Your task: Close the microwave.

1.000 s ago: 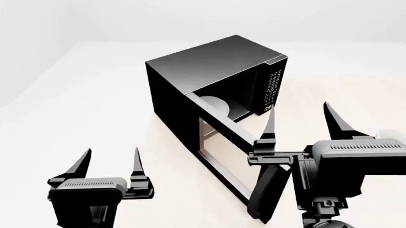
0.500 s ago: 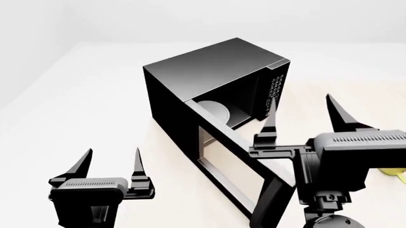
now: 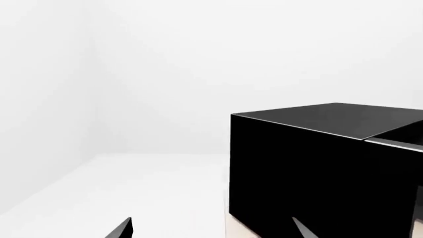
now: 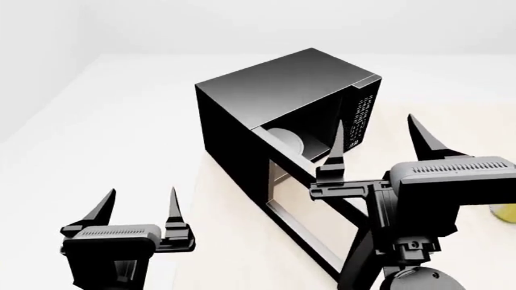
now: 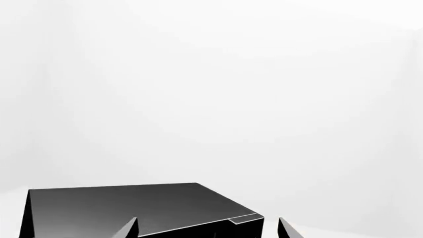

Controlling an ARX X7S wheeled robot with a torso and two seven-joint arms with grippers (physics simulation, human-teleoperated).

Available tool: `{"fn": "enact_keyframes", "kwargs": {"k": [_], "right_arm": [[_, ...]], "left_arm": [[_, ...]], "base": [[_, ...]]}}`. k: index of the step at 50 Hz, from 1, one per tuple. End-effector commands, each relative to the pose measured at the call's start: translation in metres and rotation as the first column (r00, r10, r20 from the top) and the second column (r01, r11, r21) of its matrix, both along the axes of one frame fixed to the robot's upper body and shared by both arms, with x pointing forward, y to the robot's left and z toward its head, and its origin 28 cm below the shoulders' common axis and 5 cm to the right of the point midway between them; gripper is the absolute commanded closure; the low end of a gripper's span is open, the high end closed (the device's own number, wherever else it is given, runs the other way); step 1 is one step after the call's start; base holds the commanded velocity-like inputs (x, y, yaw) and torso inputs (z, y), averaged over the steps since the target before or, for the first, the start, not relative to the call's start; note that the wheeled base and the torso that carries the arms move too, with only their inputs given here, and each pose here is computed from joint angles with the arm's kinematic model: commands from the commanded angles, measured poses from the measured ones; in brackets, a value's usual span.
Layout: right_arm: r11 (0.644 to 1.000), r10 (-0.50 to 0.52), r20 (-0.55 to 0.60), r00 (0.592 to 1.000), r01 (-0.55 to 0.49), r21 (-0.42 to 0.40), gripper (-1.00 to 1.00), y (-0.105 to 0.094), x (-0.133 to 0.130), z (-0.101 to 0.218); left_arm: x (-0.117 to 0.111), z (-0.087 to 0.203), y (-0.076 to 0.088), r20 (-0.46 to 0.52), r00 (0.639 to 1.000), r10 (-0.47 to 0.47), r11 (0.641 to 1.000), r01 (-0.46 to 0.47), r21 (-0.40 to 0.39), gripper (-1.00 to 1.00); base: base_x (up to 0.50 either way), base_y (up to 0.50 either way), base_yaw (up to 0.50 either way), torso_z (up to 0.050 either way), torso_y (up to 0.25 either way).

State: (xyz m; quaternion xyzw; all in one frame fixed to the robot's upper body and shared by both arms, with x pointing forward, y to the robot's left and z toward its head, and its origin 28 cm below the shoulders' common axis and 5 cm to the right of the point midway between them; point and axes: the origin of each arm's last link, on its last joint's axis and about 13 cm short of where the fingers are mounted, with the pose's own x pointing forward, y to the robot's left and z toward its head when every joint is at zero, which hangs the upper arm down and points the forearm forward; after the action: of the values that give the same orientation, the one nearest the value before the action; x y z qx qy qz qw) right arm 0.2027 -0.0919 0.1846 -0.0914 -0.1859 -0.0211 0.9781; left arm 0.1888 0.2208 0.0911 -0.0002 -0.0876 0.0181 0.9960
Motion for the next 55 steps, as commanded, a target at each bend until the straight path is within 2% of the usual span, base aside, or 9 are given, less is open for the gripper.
{"fn": "enact_keyframes", "kwargs": {"k": [1, 13, 33, 55], "right_arm": [[0.999, 0.04, -0.011, 0.999, -0.04, -0.003, -1.0, 0.004, 0.0, 0.004], [0.984, 0.179, -0.058, 0.982, -0.179, 0.011, -1.0, 0.013, -0.004, 0.009], [0.958, 0.285, -0.114, 0.952, -0.284, 0.029, -1.0, 0.02, -0.006, 0.011], [0.9, 0.436, -0.218, 0.873, -0.419, 0.123, -1.0, 0.028, -0.017, 0.011]], "left_arm": [[0.0, 0.0, 0.001, -0.001, 1.0, 0.004, 1.0, -0.004, 0.0, -1.0], [0.002, -0.001, 0.003, -0.004, 1.0, 0.017, 1.0, -0.017, 0.01, -1.0], [0.005, -0.001, 0.012, -0.008, 0.998, 0.063, 0.998, -0.062, 0.026, -1.0], [0.007, -0.001, 0.013, -0.011, 0.998, 0.069, 0.997, -0.069, 0.024, -1.0]], "base": [[0.0, 0.0, 0.0, 0.0, 0.0], [0.0, 0.0, 0.0, 0.0, 0.0], [0.0, 0.0, 0.0, 0.0, 0.0], [0.0, 0.0, 0.0, 0.0, 0.0]]}}
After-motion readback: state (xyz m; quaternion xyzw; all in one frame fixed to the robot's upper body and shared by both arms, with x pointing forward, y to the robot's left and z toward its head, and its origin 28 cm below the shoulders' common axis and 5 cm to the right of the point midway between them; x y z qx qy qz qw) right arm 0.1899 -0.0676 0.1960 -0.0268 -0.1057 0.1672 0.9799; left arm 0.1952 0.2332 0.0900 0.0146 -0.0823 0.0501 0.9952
